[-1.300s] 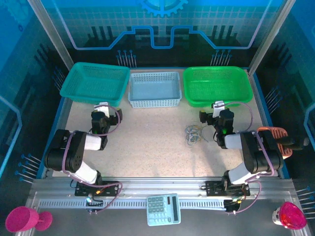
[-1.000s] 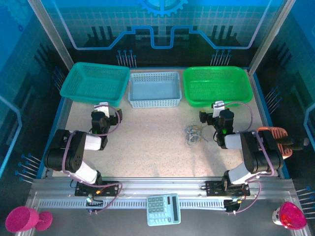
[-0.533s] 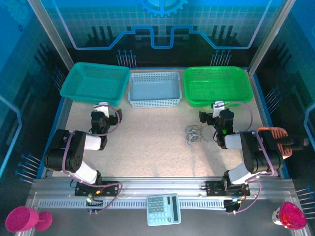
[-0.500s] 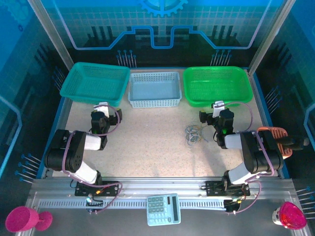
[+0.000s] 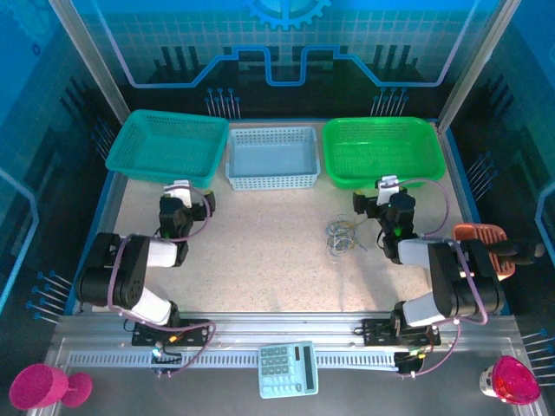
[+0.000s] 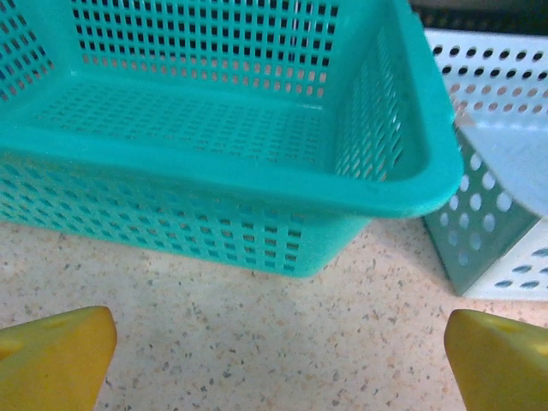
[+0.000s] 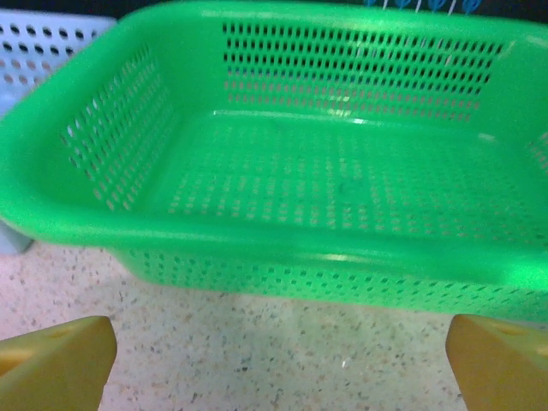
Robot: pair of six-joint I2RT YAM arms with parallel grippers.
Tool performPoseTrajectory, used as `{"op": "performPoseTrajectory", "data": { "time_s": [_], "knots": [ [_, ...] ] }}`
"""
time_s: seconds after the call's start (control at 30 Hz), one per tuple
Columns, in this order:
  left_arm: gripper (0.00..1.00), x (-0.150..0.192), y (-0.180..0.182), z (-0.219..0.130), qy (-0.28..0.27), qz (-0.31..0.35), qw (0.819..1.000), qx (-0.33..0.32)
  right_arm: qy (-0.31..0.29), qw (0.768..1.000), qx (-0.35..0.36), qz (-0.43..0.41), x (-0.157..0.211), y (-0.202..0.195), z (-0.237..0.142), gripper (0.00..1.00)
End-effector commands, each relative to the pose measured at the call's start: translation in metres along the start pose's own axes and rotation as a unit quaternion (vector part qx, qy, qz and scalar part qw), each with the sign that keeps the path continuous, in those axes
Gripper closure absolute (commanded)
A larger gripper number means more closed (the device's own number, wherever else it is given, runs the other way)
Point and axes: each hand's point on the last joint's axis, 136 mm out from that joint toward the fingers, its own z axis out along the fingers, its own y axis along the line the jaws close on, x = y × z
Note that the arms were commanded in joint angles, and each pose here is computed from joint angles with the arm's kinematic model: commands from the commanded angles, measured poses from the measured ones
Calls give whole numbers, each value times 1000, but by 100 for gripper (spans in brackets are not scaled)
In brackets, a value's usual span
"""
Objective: Untangle the cables
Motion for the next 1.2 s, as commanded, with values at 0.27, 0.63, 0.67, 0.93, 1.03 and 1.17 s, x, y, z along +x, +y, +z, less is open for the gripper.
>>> {"op": "performPoseTrajectory", "data": {
  "time_s": [0.27, 0.63, 0.67, 0.93, 1.03, 1.17],
  "knots": [
    [1, -78, -1, -29, -25, -34, 999, -11, 50, 976, 148, 151, -48, -55, -46, 0],
    [1, -128, -66, -65, 51, -155, 982, 98, 161, 953, 4, 255, -79, -3, -54, 0],
    [1, -127, -73, -68, 57, -158, 980, 108, 168, 953, -10, 253, -78, 4, -55, 0],
    [1, -88, -130, -70, 119, -164, 965, 167, 239, 931, -38, 273, -40, 27, -50, 1],
    [1, -73, -151, -57, 139, -156, 961, 181, 261, 924, -44, 278, -32, 35, -40, 0],
    [1, -58, -171, -32, 165, -158, 955, 190, 277, 917, -41, 285, -25, 40, -26, 0]
  ]
}}
